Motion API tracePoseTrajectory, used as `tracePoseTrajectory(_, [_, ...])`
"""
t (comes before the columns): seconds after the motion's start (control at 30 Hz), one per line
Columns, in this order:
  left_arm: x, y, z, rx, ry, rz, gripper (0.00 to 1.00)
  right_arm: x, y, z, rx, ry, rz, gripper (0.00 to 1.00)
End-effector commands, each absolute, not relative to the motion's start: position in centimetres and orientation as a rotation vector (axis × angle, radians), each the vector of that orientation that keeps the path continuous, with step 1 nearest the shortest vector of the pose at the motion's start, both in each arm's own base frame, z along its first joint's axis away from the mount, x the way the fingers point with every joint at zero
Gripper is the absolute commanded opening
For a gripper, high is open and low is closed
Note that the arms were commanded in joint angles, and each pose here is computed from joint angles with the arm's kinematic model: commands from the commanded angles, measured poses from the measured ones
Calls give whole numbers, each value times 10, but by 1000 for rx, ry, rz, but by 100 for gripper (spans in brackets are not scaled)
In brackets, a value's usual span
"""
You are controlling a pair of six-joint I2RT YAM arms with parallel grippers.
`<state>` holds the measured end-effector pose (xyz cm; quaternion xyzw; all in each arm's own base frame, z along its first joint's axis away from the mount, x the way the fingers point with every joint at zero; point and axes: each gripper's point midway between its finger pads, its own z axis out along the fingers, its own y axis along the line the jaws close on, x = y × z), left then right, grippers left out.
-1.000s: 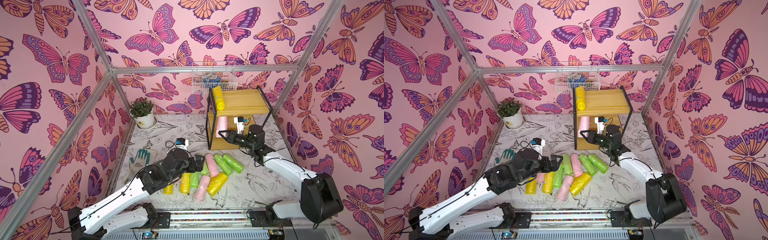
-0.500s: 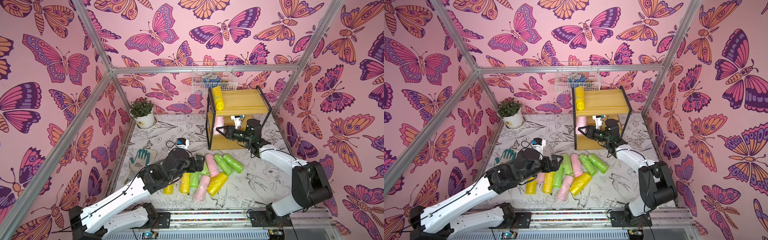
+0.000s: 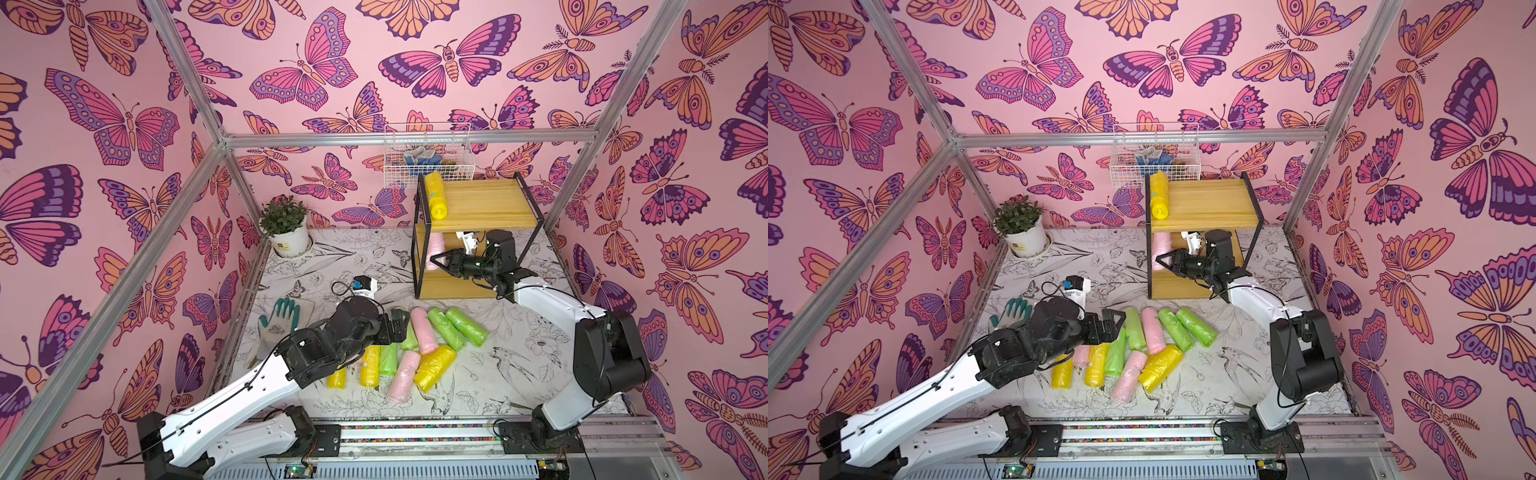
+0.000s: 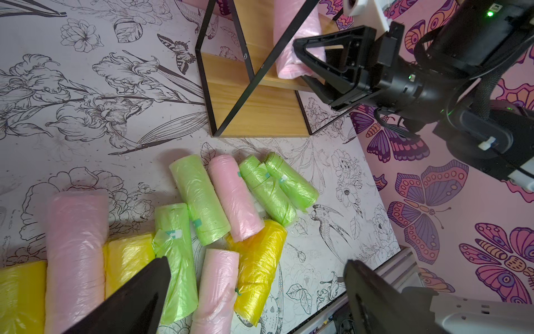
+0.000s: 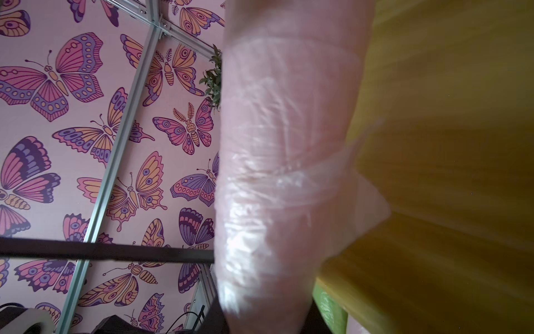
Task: Sort the rolls of trash bags by color and place them on the shelf
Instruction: Place the roll of trash bags on the shelf.
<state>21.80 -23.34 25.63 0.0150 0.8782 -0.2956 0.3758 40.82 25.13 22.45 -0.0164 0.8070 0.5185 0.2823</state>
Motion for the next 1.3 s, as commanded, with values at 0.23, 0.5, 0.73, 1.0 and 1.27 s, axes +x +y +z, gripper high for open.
tracePoseTrajectory(0.23, [218, -229, 254, 56, 2249, -719, 100, 429, 243, 229, -77, 2182, 1280, 21])
tracePoseTrajectory(0.5, [218, -230, 252, 57, 2255, -716, 100, 431, 234, 215, -32, 2271, 1200, 50])
tracePoseTrajectory(0.73, [219, -232, 251, 59, 2264, -715, 100, 429, 225, 207, 3, 2310, 1145, 55])
tracePoseTrajectory(1.0, [218, -231, 250, 56, 2263, -718, 100, 415, 217, 210, 17, 2324, 1113, 57])
tracePoseTrajectory(1.27, [217, -232, 247, 54, 2274, -724, 100, 390, 209, 215, -1, 2318, 1095, 59])
